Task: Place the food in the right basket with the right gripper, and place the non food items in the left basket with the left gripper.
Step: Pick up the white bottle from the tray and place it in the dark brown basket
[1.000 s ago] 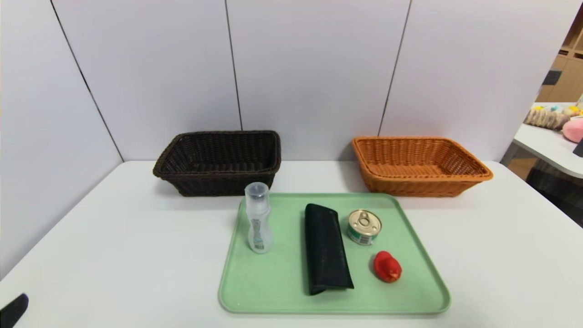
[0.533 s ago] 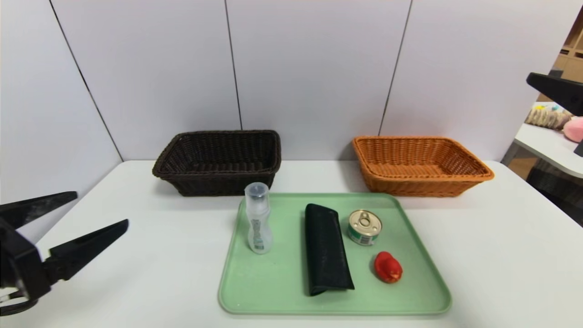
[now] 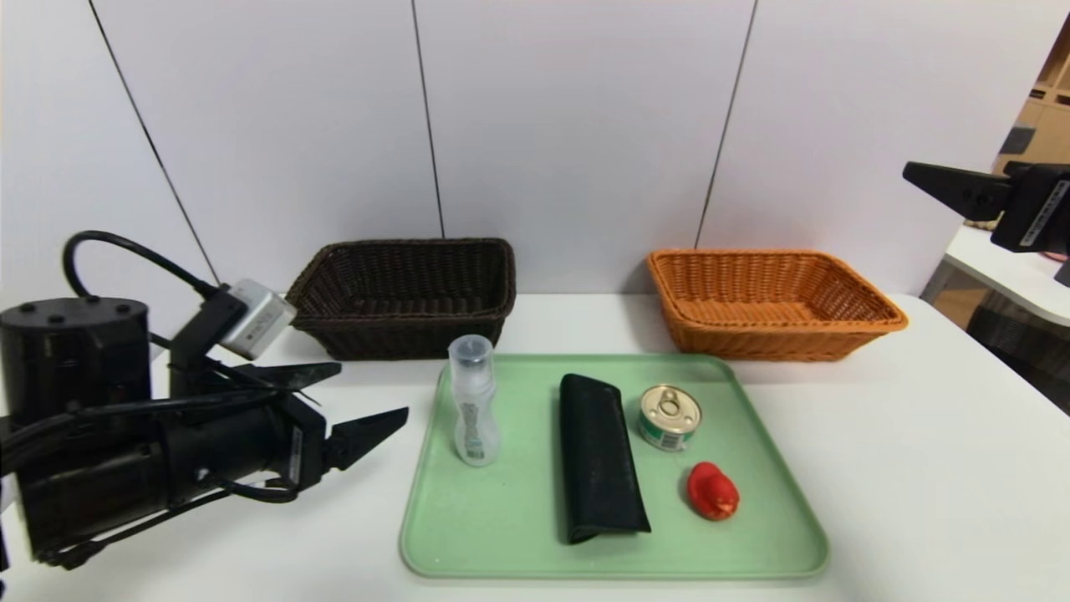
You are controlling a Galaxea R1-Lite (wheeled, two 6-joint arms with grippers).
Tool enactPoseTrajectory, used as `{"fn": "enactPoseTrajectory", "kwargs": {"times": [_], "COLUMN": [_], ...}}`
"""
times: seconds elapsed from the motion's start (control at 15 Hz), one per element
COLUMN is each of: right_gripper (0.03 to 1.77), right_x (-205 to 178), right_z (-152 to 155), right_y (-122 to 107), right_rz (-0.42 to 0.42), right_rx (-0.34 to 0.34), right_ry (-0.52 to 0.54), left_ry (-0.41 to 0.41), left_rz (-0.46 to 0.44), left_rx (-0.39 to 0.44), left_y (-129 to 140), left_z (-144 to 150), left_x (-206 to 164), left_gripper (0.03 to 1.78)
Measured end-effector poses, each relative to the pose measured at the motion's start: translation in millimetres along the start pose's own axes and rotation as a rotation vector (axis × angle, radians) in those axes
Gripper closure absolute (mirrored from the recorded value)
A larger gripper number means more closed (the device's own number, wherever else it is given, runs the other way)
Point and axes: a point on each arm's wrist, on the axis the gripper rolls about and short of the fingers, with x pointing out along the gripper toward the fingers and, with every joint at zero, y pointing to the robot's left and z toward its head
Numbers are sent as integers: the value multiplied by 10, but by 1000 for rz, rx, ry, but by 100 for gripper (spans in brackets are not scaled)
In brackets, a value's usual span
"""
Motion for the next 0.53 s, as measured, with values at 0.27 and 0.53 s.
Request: {"fn": "enactPoseTrajectory", "kwargs": {"times": [0.27,0.53], "right_gripper": [10,10], "right_x": [4,4], "right_z": [-41,-49], "right_y": [-6,-7], "right_rz": [-8,-8], "right_rx": [7,9], "right_ry": [14,17], "left_ry": [14,53], "left_rz": [-41,-92], "left_rx": [-34,-74], "left_y": [-188,-370], "left_z": [-90,-151], "left_x": [314,426], "left_gripper": [12,12]}}
